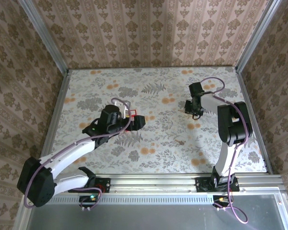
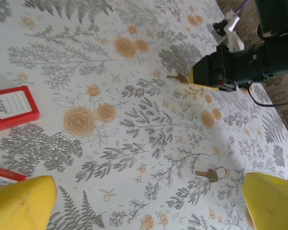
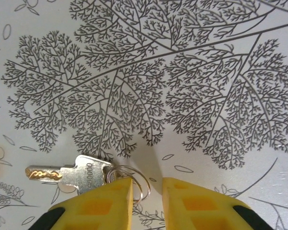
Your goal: Unlock with the key
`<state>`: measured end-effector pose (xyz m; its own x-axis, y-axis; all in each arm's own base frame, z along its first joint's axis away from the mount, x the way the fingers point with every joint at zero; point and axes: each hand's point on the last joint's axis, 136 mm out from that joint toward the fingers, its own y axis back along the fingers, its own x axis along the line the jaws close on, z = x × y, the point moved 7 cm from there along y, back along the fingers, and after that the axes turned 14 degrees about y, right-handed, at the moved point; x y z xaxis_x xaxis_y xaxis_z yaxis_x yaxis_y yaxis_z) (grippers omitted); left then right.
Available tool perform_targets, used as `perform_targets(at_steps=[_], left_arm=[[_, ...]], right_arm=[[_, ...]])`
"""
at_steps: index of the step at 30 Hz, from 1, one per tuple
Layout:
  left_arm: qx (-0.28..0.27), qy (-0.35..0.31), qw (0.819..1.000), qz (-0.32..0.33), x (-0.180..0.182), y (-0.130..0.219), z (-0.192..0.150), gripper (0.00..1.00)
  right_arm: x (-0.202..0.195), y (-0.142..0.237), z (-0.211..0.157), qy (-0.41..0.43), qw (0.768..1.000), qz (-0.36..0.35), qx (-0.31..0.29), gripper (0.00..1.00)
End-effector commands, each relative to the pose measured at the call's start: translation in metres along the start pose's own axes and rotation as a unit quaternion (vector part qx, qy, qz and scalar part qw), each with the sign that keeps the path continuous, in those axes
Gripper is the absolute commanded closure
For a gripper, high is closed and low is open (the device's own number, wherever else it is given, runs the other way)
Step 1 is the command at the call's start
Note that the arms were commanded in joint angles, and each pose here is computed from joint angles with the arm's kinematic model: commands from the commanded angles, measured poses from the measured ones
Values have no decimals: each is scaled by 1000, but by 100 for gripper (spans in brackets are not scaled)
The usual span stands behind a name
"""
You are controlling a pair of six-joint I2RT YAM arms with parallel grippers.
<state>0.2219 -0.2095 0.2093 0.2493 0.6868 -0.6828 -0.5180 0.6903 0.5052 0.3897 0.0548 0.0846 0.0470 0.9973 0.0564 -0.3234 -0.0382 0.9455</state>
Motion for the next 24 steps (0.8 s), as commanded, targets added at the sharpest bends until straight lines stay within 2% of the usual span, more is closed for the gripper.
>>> perform_targets(at_steps=[1, 9, 14, 20, 24], left_arm=[[-6, 4, 1000, -28, -14, -12, 5, 0], [18, 46, 996, -75, -29, -56, 2, 2], [29, 107, 987, -118, -37, -84, 1, 5], [39, 201, 961, -186, -50, -108, -3, 9], [55, 267, 935, -227, -59, -118, -12, 11]], right_arm=[[3, -11, 2, 13, 1000, -7, 13, 79], [10, 4, 0, 14, 1000, 10, -4, 99], [16, 33, -6, 12, 999, 35, -34, 100], [25, 75, -19, -7, 992, 91, -83, 100], [38, 105, -24, -15, 982, 144, -119, 100]])
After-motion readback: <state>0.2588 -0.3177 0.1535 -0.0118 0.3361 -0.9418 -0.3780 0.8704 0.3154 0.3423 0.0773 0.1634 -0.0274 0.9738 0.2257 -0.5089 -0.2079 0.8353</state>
